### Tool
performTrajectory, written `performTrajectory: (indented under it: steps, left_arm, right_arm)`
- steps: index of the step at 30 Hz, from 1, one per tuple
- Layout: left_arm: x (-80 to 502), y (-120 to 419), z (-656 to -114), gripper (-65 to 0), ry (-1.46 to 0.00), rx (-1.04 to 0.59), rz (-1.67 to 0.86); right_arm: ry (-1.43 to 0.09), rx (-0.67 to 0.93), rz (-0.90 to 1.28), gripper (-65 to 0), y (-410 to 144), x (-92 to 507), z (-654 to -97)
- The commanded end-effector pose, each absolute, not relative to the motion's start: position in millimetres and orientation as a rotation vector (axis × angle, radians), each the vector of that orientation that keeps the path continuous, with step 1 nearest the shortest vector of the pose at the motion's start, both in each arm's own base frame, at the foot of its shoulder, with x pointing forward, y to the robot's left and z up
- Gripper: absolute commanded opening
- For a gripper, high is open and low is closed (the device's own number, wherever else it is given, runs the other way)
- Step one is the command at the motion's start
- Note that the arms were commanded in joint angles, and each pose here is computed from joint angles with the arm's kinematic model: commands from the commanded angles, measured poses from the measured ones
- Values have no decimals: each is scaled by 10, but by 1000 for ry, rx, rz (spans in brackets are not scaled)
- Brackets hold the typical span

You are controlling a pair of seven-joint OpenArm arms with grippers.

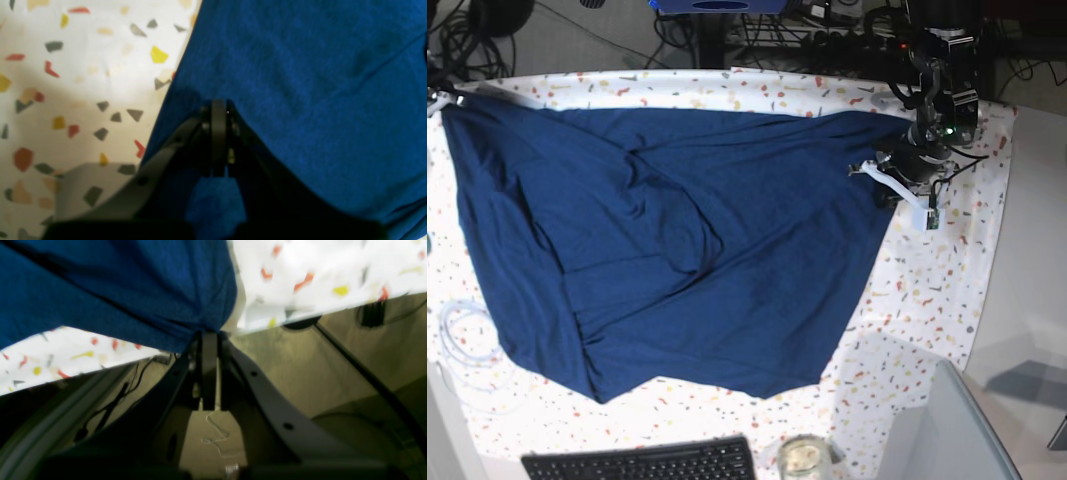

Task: Layout the t-shirt on the table in an organized manner, then fold the t-shirt properly
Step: 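Pull the shirt edge outward with the right gripper to widen it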

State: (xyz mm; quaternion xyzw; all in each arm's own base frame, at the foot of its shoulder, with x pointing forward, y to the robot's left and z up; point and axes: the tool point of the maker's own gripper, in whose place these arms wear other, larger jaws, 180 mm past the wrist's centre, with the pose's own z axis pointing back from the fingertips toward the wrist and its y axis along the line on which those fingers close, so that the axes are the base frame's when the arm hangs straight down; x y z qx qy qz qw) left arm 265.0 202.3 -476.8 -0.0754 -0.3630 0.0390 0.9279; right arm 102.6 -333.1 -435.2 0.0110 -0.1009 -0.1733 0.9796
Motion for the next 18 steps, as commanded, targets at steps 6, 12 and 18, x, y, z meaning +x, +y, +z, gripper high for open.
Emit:
performTrajectory:
  steps: [6, 12, 18]
  left_arm:
    - [2612, 2212, -4863, -650, -768, -92, 51]
    - [2603, 2209, -4912, -650, -769, -51, 4]
    - [2815, 2189, -4785, -650, -812, -52, 0]
  right_arm:
    - [-230, -50, -330, -650, -3637, 968, -4258]
    - [-220, -67, -323, -650, -3689, 896, -4251]
    - [-187, -128, -306, -650, -3832, 853, -4215]
